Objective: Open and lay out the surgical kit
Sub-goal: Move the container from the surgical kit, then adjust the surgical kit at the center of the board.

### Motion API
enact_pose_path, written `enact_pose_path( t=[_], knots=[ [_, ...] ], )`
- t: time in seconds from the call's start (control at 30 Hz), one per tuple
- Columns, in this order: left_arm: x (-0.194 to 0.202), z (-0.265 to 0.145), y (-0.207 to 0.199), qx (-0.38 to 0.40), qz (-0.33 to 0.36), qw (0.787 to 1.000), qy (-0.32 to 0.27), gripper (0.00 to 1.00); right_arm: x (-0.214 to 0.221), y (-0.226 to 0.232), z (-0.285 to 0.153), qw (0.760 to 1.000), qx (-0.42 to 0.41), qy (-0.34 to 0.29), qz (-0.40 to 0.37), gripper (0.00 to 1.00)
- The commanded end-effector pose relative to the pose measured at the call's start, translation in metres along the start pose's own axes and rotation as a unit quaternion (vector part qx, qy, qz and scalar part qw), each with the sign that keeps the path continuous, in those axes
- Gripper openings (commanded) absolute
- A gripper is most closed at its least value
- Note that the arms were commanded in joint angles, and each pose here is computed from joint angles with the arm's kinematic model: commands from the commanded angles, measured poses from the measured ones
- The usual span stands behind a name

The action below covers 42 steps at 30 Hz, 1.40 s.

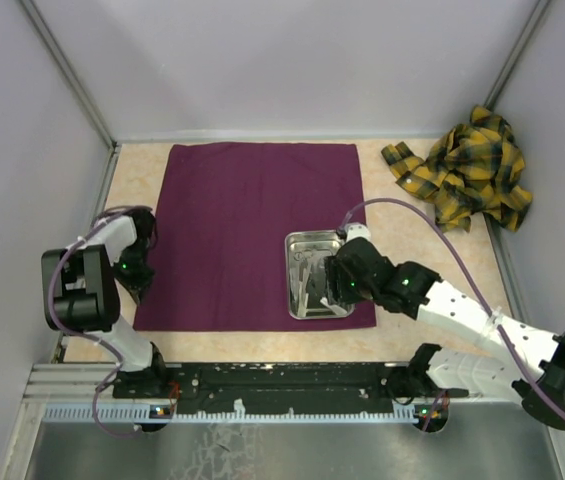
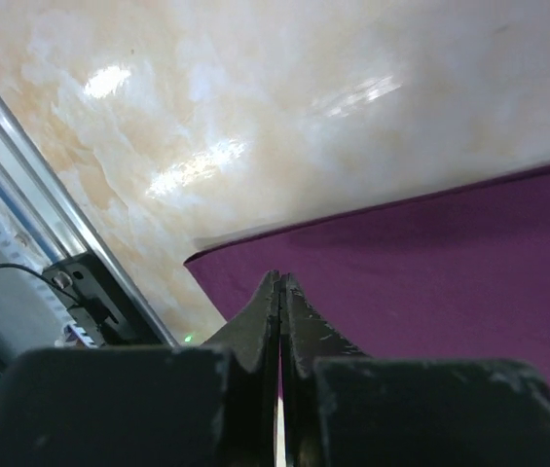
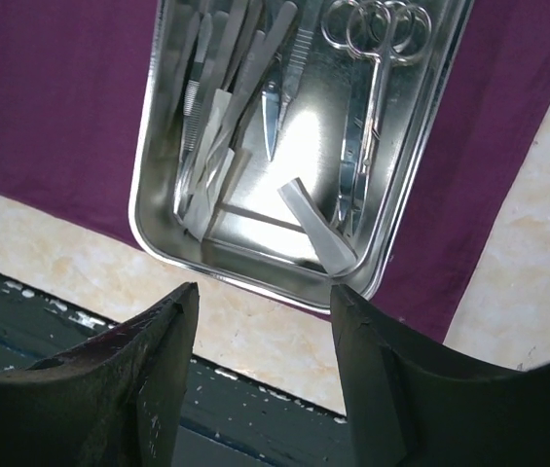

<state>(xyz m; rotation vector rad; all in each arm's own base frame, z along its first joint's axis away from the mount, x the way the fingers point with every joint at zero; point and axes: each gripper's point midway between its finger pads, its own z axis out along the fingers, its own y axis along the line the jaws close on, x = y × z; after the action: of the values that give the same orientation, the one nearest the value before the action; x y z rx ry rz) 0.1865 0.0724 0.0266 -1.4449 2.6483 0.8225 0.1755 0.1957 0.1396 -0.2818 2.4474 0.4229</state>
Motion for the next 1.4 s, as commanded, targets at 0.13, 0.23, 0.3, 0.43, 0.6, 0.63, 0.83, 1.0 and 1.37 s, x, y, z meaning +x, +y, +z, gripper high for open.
enact_pose_path(
  t=[0.13,0.23,0.3,0.43,0.6,0.63,0.83,1.0,1.37],
  knots=[
    [-0.027,-0.080,-0.037,0.159,-0.014,0.987,-0.032,0.00,0.015,-0.053,0.015,0.987,0.091,-0.010,0.134,0.53],
    [-0.018,-0.096,-0.059,0.214,0.020,0.976,-0.040,0.00,0.011,-0.075,0.010,0.977,0.129,-0.032,0.168,0.52],
    [-0.011,-0.108,-0.078,0.254,0.048,0.964,-0.055,0.00,0.009,-0.087,0.006,0.970,0.148,-0.045,0.189,0.49],
    [0.005,-0.121,-0.100,0.301,0.094,0.946,-0.073,0.00,0.018,-0.106,0.009,0.958,0.176,-0.034,0.225,0.45],
    [0.028,-0.108,-0.106,0.316,0.112,0.941,-0.044,0.00,0.048,-0.111,0.024,0.947,0.194,0.013,0.254,0.37],
    [0.034,-0.105,-0.107,0.318,0.115,0.940,-0.038,0.00,0.055,-0.110,0.027,0.946,0.194,0.024,0.260,0.34],
    [0.065,-0.088,-0.102,0.318,0.121,0.940,-0.010,0.00,0.084,-0.110,0.030,0.939,0.190,0.055,0.280,0.23],
    [0.078,-0.059,-0.079,0.236,0.111,0.965,0.022,0.00,0.101,-0.110,0.030,0.936,0.193,0.066,0.285,0.23],
    [0.102,-0.017,-0.051,0.127,0.112,0.983,0.067,0.00,0.142,-0.110,0.028,0.925,0.237,0.116,0.275,0.22]
  ],
)
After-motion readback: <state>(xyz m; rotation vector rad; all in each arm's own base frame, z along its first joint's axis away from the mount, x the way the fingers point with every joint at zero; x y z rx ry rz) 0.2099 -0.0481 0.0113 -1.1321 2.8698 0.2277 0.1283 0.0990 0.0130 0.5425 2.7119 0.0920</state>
